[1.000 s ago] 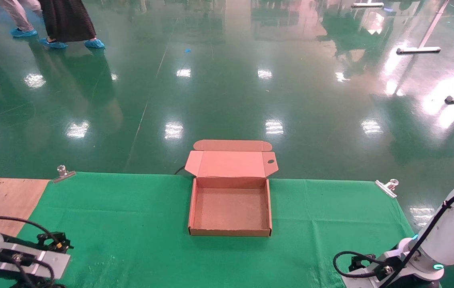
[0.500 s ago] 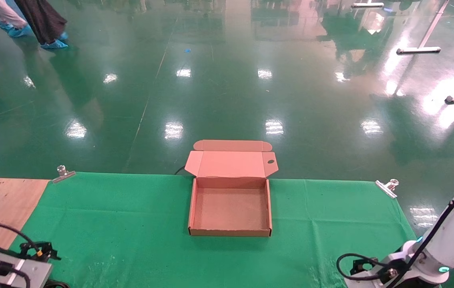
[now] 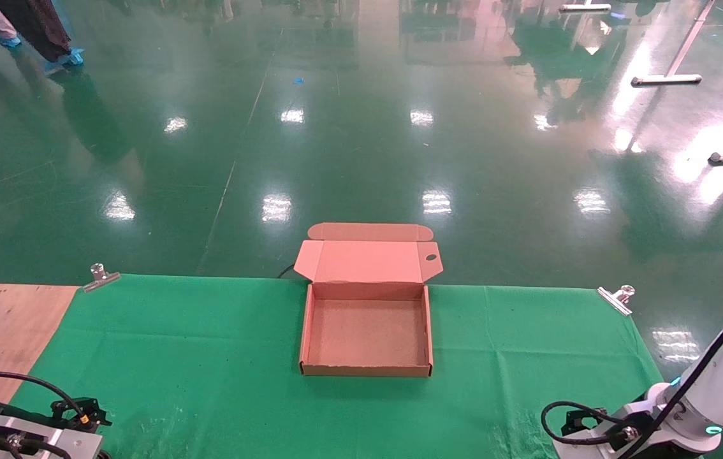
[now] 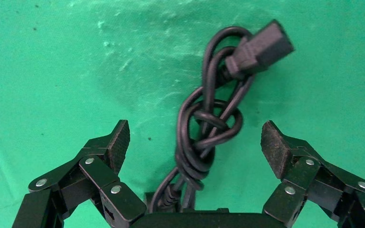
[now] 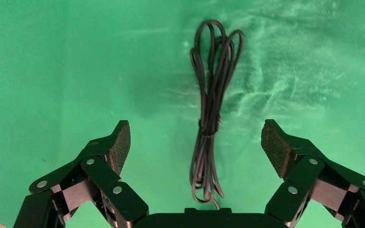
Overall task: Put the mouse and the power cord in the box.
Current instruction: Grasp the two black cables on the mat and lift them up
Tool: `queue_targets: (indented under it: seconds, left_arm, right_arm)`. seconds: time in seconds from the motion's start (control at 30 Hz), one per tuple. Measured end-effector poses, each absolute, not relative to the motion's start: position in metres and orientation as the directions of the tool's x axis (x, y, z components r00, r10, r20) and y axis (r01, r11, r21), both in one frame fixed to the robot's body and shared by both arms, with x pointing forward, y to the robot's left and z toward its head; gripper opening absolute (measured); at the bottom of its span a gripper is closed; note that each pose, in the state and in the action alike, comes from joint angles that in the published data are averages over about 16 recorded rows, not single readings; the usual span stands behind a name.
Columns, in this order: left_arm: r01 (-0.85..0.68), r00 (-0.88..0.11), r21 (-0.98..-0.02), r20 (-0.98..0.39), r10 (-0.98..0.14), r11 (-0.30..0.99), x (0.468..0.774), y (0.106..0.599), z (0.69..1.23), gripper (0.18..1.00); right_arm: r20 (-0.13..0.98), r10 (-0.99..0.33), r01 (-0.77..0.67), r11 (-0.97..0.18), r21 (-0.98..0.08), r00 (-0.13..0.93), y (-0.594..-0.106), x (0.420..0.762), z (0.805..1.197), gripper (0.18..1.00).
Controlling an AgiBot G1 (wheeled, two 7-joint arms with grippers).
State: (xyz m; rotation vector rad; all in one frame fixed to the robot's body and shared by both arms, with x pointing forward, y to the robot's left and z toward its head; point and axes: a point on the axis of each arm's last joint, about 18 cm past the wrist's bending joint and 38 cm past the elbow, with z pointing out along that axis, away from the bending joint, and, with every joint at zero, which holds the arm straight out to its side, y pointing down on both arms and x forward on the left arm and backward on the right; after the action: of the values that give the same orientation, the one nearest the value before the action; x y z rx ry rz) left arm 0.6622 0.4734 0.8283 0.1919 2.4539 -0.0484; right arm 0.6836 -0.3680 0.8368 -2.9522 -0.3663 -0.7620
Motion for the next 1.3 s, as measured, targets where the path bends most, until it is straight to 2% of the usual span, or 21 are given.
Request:
queue_targets:
  seconds: [0.37, 0.57, 0.77, 0.9, 1.07, 1.3]
  left_arm:
    - [0.133, -0.758, 0.023, -0.642, 0.116, 0.991, 0.6653, 0.4758, 0.8264, 0.998]
    - [0.136, -0.760, 0.020, -0.639, 0.117, 0.991, 0.6651, 0.4746, 0.8254, 0.983]
    - [0.142, -0.763, 0.016, -0.635, 0.120, 0.990, 0.6644, 0.4733, 0.8250, 0.942]
    - [0.144, -0.764, 0.016, -0.633, 0.121, 0.989, 0.6639, 0.4731, 0.8250, 0.902]
    - [0.143, -0.766, 0.017, -0.631, 0.122, 0.990, 0.6634, 0.4736, 0.8243, 0.820]
    - [0.139, -0.767, 0.018, -0.630, 0.120, 0.990, 0.6636, 0.4741, 0.8225, 0.664]
  right_arm:
    - [0.482, 0.214, 0.244, -0.970, 0.001, 0.850, -0.3686, 0.6847, 0.8286, 0.988]
    - [0.481, 0.212, 0.242, -0.970, 0.000, 0.851, -0.3700, 0.6842, 0.8274, 0.951]
    - [0.480, 0.210, 0.239, -0.971, -0.001, 0.852, -0.3714, 0.6835, 0.8270, 0.877]
    - [0.479, 0.209, 0.239, -0.971, -0.001, 0.852, -0.3717, 0.6833, 0.8268, 0.799]
    - [0.478, 0.209, 0.238, -0.971, 0.000, 0.853, -0.3713, 0.6834, 0.8261, 0.693]
    - [0.480, 0.209, 0.237, -0.971, 0.001, 0.852, -0.3711, 0.6840, 0.8260, 0.524]
